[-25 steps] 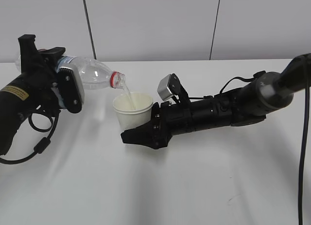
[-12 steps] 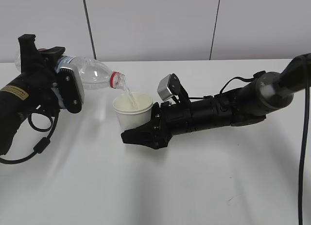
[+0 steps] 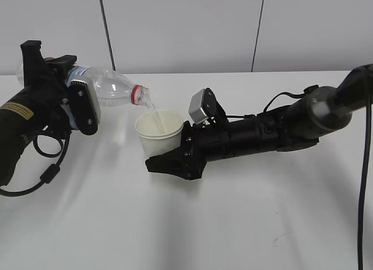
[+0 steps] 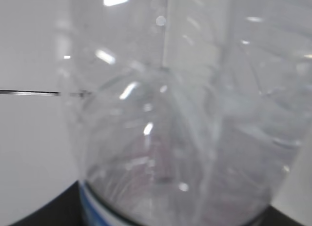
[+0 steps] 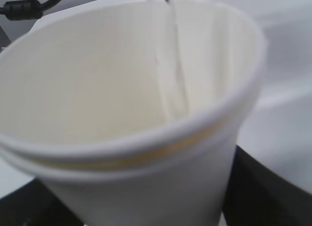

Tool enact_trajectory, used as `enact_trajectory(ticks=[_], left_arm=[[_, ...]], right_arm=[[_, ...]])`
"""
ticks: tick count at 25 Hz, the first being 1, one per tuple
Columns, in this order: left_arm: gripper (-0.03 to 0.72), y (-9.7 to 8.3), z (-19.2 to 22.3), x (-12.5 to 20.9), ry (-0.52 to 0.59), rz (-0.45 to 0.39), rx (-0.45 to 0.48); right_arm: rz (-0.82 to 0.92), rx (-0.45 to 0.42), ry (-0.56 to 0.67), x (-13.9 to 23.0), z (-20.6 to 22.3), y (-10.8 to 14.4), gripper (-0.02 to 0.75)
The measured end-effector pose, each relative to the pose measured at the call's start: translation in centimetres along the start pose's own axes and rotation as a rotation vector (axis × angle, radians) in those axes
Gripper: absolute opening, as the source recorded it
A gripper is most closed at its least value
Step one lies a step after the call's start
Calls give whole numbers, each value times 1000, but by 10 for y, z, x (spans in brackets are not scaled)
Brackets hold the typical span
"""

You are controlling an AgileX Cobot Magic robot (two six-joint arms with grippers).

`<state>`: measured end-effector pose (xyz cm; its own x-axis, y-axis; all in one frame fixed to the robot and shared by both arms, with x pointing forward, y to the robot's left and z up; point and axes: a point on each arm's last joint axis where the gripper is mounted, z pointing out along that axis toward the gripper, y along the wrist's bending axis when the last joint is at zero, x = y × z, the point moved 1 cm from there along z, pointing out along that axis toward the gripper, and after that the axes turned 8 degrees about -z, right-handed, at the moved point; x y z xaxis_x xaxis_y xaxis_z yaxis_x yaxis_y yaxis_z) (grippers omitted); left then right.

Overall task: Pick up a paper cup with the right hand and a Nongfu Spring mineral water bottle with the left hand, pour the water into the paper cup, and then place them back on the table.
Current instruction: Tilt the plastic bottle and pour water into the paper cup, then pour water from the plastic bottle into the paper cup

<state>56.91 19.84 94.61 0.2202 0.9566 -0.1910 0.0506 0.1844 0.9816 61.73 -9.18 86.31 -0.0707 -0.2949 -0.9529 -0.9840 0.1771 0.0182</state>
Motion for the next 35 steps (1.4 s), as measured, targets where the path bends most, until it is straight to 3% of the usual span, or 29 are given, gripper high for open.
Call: enact_trajectory(ticks=[35], left_arm=[[329, 1, 0, 1, 8, 37, -3]], right_arm=[[-24, 30, -2, 0, 0, -3, 529]])
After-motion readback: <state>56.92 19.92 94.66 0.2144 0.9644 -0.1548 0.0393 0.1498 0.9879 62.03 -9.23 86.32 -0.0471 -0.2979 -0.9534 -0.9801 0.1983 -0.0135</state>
